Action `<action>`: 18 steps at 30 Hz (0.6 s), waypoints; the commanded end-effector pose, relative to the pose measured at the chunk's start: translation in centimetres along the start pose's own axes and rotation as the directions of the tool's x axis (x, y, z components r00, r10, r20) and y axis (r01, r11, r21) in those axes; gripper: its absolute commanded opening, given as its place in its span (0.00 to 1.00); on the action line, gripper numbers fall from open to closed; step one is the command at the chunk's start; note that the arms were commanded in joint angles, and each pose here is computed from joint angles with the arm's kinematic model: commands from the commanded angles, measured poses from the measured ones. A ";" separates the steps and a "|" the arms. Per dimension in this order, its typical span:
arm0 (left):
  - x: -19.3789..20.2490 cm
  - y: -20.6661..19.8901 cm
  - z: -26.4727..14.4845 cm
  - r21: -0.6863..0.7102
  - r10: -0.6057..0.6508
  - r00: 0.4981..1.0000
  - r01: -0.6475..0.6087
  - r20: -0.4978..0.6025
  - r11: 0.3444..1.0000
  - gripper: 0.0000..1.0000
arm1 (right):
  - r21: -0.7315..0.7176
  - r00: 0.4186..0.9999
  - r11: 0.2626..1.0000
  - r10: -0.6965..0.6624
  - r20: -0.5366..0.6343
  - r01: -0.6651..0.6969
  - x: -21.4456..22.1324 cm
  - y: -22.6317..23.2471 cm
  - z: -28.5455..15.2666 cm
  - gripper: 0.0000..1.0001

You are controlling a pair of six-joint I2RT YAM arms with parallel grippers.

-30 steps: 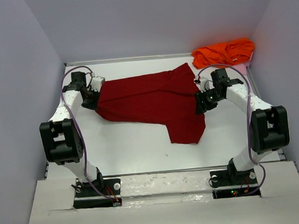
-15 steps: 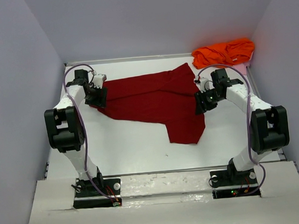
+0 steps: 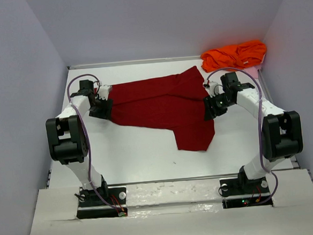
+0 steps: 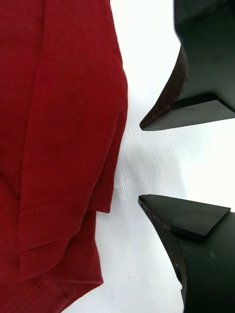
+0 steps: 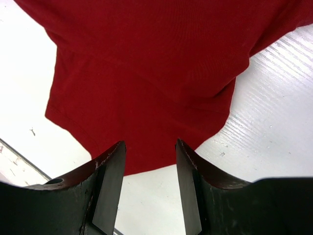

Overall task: Fold and stack the t-shirts
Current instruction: Pick up the 1/3-folded T-shirt at the center of the board.

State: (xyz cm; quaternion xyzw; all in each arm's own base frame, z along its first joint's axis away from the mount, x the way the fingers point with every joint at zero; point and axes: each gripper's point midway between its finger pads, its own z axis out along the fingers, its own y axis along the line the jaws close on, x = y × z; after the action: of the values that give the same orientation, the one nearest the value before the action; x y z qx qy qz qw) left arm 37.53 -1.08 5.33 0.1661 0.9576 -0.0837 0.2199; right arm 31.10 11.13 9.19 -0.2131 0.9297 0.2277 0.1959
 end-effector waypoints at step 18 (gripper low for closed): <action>-1.9 2.8 3.3 -0.081 -0.037 0.999 0.039 0.024 0.996 0.64 | -0.012 0.999 1.000 -0.029 0.043 0.029 -0.6 0.3 -0.5 0.50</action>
State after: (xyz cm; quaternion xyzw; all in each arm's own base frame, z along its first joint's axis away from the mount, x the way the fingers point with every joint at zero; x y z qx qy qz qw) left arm 39.89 0.15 2.39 0.1454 0.9634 -0.0523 0.2190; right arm 30.73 11.20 8.88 -0.2131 0.9300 0.2314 0.1904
